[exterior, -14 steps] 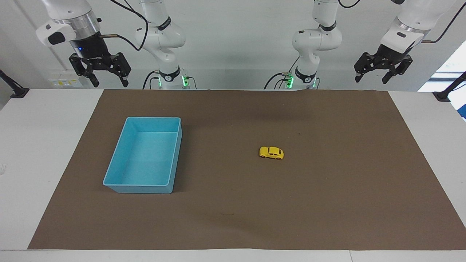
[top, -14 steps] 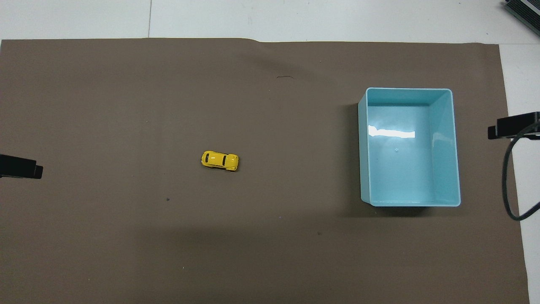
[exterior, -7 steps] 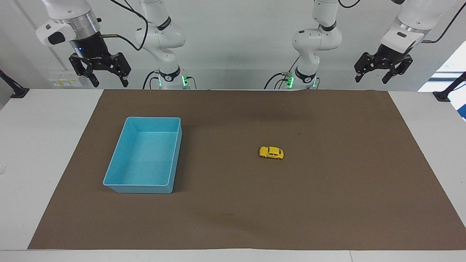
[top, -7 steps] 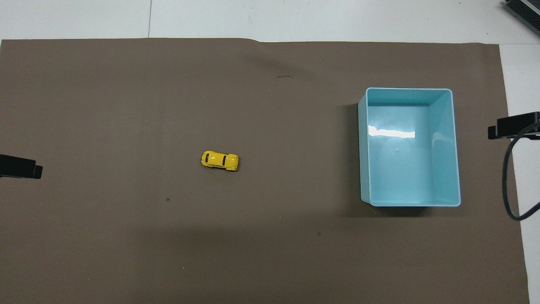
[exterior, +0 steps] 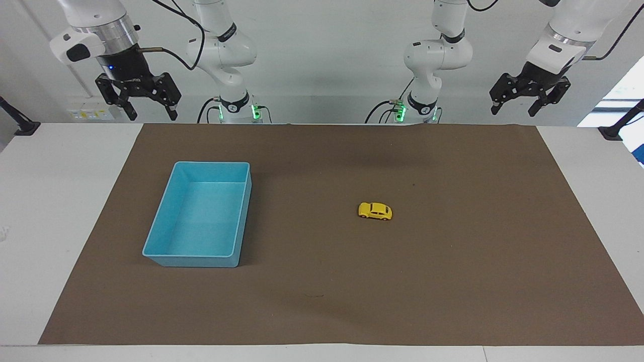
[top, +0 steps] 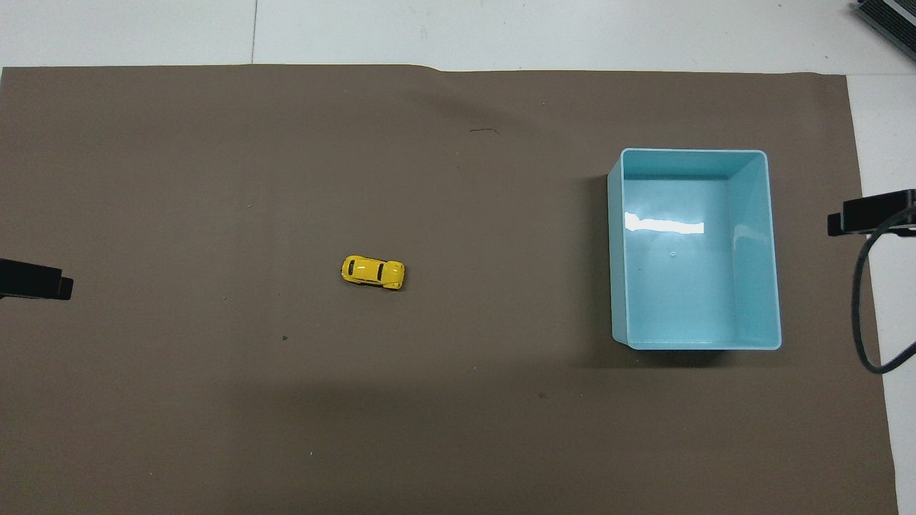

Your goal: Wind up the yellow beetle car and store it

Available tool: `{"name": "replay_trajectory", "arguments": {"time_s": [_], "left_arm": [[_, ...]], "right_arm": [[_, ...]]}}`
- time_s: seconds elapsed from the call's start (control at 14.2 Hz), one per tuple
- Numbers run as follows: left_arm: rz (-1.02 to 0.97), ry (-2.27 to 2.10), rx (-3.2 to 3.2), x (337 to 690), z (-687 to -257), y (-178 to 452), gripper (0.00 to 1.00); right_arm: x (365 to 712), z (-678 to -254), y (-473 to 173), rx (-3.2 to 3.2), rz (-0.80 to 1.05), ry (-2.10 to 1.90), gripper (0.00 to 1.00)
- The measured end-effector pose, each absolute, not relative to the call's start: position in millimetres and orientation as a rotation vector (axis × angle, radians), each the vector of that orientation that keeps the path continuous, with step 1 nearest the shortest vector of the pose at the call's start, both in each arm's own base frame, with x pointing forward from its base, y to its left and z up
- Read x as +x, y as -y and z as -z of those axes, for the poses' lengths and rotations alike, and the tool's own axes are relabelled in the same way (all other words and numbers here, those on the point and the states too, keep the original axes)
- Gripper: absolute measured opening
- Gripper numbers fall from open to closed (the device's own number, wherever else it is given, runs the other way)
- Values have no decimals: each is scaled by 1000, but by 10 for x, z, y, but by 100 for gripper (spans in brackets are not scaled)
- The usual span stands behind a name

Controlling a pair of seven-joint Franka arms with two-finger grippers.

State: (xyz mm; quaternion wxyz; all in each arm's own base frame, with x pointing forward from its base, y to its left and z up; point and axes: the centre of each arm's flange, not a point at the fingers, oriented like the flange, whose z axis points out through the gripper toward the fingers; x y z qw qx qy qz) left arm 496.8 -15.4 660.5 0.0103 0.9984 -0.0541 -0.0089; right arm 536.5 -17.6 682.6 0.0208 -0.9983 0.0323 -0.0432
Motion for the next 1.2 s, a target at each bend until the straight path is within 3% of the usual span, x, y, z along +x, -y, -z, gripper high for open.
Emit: {"name": "replay_trajectory", "arguments": {"time_s": [0.42,1.2], "left_arm": [[3,77,3119,5060,-6517,216,100],[17,-749,2965,5317,-6150,709,100]], "right_arm": [[5365,-6826,176,-3096,134,-100,100],[5365,-6826,176,-3096,134,-100,100]]}}
